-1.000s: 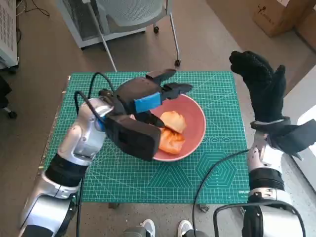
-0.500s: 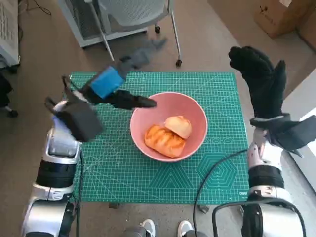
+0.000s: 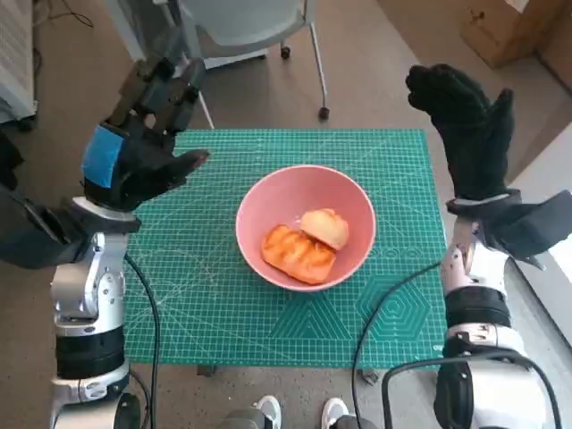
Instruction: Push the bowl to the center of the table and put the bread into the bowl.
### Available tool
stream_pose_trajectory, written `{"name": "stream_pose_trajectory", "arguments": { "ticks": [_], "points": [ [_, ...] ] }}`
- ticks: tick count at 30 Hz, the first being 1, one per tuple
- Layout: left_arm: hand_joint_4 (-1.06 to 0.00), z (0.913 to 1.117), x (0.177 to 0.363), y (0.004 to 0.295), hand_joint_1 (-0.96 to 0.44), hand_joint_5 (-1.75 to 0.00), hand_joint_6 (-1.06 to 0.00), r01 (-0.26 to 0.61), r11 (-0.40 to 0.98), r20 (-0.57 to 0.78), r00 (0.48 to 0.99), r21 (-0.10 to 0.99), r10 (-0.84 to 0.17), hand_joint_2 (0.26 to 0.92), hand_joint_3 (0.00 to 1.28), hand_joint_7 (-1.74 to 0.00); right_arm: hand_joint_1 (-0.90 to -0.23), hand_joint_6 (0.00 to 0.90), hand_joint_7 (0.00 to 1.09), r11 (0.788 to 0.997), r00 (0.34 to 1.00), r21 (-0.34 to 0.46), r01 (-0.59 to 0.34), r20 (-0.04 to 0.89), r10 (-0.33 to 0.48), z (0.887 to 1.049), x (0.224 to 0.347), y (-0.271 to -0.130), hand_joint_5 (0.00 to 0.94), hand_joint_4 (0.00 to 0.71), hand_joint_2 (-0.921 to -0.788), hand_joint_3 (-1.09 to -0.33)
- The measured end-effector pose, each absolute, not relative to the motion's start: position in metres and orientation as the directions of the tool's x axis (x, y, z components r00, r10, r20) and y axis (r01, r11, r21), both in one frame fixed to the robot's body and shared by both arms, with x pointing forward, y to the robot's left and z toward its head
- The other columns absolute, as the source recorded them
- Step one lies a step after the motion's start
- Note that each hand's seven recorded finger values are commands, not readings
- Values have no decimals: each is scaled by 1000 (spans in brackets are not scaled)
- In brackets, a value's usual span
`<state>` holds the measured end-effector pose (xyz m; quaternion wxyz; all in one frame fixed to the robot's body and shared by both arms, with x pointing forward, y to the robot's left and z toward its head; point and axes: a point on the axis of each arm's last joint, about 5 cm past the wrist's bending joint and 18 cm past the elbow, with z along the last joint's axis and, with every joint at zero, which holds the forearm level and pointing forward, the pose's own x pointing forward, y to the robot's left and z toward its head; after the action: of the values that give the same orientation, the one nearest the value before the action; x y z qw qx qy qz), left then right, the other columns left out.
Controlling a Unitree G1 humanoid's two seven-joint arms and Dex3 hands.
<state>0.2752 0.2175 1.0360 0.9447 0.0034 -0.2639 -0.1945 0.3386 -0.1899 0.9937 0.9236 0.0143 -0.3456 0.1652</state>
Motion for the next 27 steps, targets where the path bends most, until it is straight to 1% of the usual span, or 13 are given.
{"name": "stream_pose_trajectory", "arguments": {
  "ticks": [4,8,14,21,27],
  "points": [
    [1,1031,272,223,-561,1,-76,342,931,487,797,125,-358,919,121,-36,-689,316,0,939,706,-78,-335,638,306,995,340,-184,3,173,-921,-666],
    [1,1026,268,225,-604,1,-76,314,940,476,811,135,-339,921,127,-40,-687,316,0,936,702,-81,-343,640,313,996,340,-183,1,168,-921,-664],
    [1,1021,263,226,-627,1,-78,292,945,471,820,146,-326,921,139,-47,-685,308,0,932,691,-95,-349,646,324,999,341,-181,0,164,-921,-664],
    [1,1018,261,227,-619,1,-79,277,948,461,828,158,-319,921,145,-56,-682,304,0,928,689,-117,-354,638,344,1000,341,-179,0,162,-921,-665],
    [1,1016,260,226,-602,1,-77,279,947,456,830,159,-321,921,147,-63,-675,302,0,929,694,-128,-347,631,346,1000,341,-178,0,160,-921,-668]
  ]
}}
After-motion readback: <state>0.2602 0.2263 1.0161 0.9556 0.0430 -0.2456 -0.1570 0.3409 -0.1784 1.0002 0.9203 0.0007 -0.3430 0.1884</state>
